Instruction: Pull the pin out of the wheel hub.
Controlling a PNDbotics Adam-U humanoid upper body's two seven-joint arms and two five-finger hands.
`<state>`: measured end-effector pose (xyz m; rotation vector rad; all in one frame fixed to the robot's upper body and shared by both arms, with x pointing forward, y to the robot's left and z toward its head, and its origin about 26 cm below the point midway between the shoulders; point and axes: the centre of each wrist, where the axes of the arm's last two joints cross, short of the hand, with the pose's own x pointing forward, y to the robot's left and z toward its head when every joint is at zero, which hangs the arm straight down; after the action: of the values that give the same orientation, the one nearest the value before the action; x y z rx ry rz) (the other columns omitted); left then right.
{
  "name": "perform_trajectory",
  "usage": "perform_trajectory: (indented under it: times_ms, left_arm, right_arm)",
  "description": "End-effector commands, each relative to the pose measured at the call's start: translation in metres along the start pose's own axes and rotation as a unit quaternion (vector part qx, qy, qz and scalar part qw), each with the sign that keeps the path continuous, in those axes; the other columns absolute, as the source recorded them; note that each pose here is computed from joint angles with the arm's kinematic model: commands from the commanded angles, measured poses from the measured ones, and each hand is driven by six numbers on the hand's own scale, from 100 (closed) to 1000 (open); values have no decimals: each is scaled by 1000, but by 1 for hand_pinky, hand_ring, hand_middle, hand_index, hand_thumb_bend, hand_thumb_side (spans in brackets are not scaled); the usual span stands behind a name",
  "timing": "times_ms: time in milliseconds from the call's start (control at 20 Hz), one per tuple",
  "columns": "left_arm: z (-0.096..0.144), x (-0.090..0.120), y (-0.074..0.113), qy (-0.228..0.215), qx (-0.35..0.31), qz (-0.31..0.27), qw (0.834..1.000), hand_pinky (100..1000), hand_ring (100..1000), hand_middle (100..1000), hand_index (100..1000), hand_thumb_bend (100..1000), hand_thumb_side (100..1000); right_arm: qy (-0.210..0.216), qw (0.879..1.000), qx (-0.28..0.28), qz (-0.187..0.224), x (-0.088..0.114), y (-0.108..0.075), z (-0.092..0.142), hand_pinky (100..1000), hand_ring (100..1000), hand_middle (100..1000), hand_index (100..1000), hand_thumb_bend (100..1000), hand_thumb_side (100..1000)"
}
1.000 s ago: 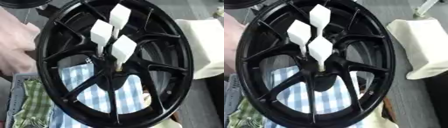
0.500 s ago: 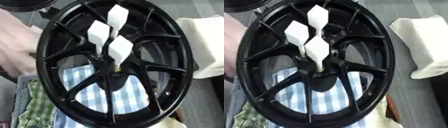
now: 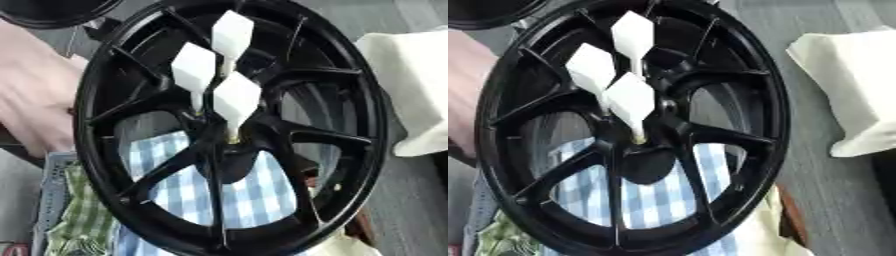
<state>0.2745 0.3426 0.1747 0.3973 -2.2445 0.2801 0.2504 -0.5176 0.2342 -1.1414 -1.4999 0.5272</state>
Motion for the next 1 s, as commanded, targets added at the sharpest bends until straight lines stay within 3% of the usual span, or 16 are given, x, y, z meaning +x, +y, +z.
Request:
perform_trajectory:
  times_ms: [50, 450, 550, 600, 650, 700, 1000]
  left_arm:
    - [-2, 7, 2, -12, 0, -2, 1000, 753, 783, 680, 738, 169, 829]
    - [-2, 7, 2, -13, 0, -3, 1000, 753, 788, 680, 738, 171, 826]
    - [-2, 7, 2, -13, 0, -3, 1000, 753, 788, 681, 738, 172, 827]
    - [-2, 7, 2, -12, 0, -2, 1000, 754, 789, 681, 739, 173, 827]
    - [-2, 7, 2, -12, 0, -2, 1000, 754, 789, 681, 739, 173, 827]
    - [-2, 7, 2, -12, -1, -2, 1000, 754, 789, 681, 738, 173, 826]
    - [-3, 7, 1, -14, -3, -2, 1000, 754, 790, 681, 738, 174, 822]
  right_arm:
    - [-8, 1000, -22, 4, 4, -14, -2, 900, 957, 849, 858, 111, 100]
    - [-15, 999, -39, -6, 5, -17, -3, 917, 978, 864, 862, 130, 100]
    - [-9, 999, -41, -6, 4, -16, -3, 938, 1000, 883, 860, 153, 142]
    - [-9, 999, -42, -7, 4, -16, -3, 1000, 1000, 963, 905, 192, 106]
    - [-13, 999, -49, -18, 6, -16, -3, 1000, 1000, 953, 916, 100, 255]
    - [-21, 997, -61, -34, 7, -16, -3, 1000, 1000, 978, 963, 100, 719]
    - [-40, 995, -72, -47, 6, -15, -4, 1000, 1000, 1000, 1000, 100, 777]
